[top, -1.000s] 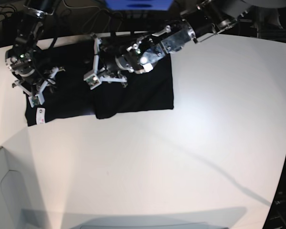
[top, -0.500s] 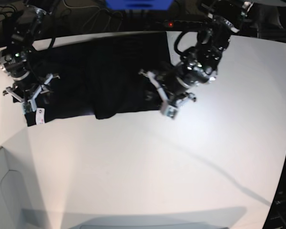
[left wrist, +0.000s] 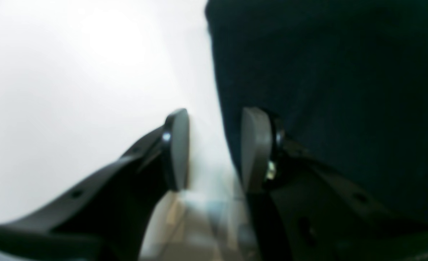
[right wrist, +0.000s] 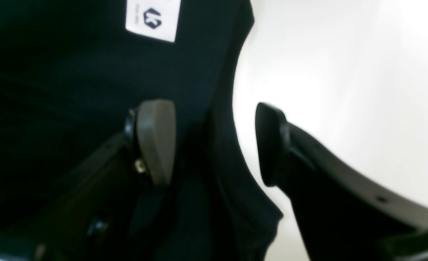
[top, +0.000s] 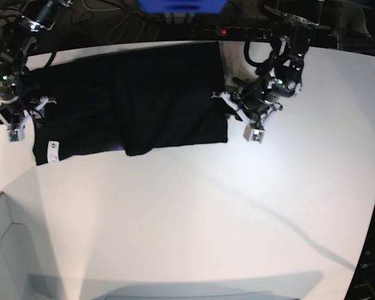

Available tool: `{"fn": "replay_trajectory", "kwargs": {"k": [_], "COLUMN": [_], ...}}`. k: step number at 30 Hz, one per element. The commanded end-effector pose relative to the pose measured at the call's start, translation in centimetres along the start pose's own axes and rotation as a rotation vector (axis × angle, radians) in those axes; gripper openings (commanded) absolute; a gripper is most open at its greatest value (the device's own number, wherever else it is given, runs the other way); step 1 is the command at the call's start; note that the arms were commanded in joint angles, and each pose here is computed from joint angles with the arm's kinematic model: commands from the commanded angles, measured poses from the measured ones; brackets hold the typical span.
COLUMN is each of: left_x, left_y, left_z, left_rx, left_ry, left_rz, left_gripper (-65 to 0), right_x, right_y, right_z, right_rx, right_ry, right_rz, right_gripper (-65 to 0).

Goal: Fold the T-shirt properly

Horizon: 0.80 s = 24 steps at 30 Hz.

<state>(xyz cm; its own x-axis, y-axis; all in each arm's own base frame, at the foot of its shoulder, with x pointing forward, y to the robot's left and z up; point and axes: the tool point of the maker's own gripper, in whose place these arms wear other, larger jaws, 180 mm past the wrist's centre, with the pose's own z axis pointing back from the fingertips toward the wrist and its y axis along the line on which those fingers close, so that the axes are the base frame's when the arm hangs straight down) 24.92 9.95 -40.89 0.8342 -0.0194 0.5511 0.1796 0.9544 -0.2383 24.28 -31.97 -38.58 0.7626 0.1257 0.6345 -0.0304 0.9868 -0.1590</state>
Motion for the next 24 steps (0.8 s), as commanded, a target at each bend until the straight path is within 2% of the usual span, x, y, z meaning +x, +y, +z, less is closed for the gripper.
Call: {"fn": "replay_trajectory", "kwargs": {"k": [1, 12, 17, 19, 24], "left_x": [1.3, 1.5, 1.5, 1.6, 1.6], "left_y": [-0.2, -0.3, -0.2, -0.2, -0.2], "left_z": [0.3, 0.3, 0.3, 0.3, 0.3], "left_rx": [-0.009, -0.008, -0.006, -0.005, -0.005], "left_ry": [-0.041, -0.048, -0.048, -0.049, -0.049], "left_rz": [-0.008, -0.003, -0.005, -0.004, -0.004], "left_gripper": [-41.6, -41.6, -41.6, -41.6, -41.6], "right_x": [1.1, -1.5, -2.2, -2.4, -2.6], "right_y": [-1.2, -1.0, -0.7, -0.5, -0.4], "right_z": [0.3, -2.1, -2.3, -2.4, -2.4], "right_rx": [-0.021, 0.027, 0.038, 0.042, 0.043], "right_ry": [-0.029, 0.046, 0.066, 0.069, 0.075], "right_rz": [0.013, -0.065, -0.070, -0.073, -0.074], "right_gripper": [-29.4, -29.4, -30.2, -32.4, -45.9]}}
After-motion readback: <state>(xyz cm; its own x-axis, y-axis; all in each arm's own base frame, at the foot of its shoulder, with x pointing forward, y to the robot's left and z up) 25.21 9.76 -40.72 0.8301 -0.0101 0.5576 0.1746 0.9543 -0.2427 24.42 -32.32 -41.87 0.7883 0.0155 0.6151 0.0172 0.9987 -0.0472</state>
